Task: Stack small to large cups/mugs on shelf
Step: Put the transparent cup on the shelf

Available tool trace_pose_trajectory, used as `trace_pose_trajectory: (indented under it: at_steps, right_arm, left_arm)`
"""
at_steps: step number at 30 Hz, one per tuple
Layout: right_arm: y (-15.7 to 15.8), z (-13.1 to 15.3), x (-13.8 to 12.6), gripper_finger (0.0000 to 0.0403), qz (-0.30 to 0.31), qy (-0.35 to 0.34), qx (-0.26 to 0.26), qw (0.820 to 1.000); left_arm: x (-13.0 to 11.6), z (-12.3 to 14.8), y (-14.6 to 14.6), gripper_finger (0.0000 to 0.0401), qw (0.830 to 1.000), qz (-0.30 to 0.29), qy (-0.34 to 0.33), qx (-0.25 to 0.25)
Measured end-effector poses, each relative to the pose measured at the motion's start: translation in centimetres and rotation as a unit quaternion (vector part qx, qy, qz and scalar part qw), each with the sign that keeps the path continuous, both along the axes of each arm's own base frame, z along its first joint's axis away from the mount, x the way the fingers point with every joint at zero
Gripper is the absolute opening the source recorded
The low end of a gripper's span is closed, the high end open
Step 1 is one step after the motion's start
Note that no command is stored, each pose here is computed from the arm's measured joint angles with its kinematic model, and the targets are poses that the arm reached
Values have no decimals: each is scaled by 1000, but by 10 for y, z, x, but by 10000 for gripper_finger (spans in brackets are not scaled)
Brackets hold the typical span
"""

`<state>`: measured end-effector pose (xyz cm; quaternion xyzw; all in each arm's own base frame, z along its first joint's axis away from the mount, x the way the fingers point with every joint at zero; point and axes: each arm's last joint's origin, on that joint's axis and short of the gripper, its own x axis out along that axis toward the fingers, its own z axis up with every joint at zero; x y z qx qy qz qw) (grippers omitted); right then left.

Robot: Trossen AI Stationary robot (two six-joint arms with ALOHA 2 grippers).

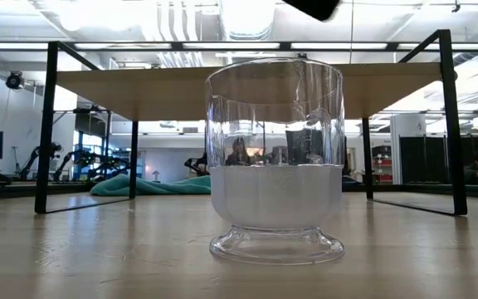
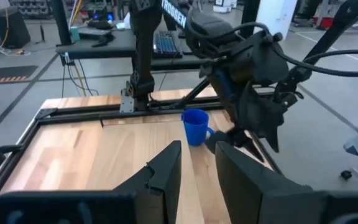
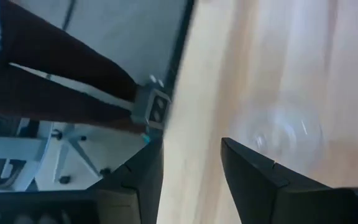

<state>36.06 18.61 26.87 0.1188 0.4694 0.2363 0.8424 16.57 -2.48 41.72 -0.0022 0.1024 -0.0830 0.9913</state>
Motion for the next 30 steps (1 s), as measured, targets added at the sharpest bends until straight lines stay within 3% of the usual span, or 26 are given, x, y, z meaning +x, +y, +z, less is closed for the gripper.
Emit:
trace_pose_trajectory:
  at_steps: [12,22,30]
  right_arm:
    - [6,-33,13,145,65,-11,-52,996]
    - [9,-64,20,130,63,20,-79,995]
    - [7,-66,22,118,59,-2,-125,990]
  left_arm:
    - [-12,-3,2,86,1000,0,11,2]
    - [-9,-4,1,86,1000,-1,15,4]
    - [-6,-5,1,86,1000,-1,19,5]
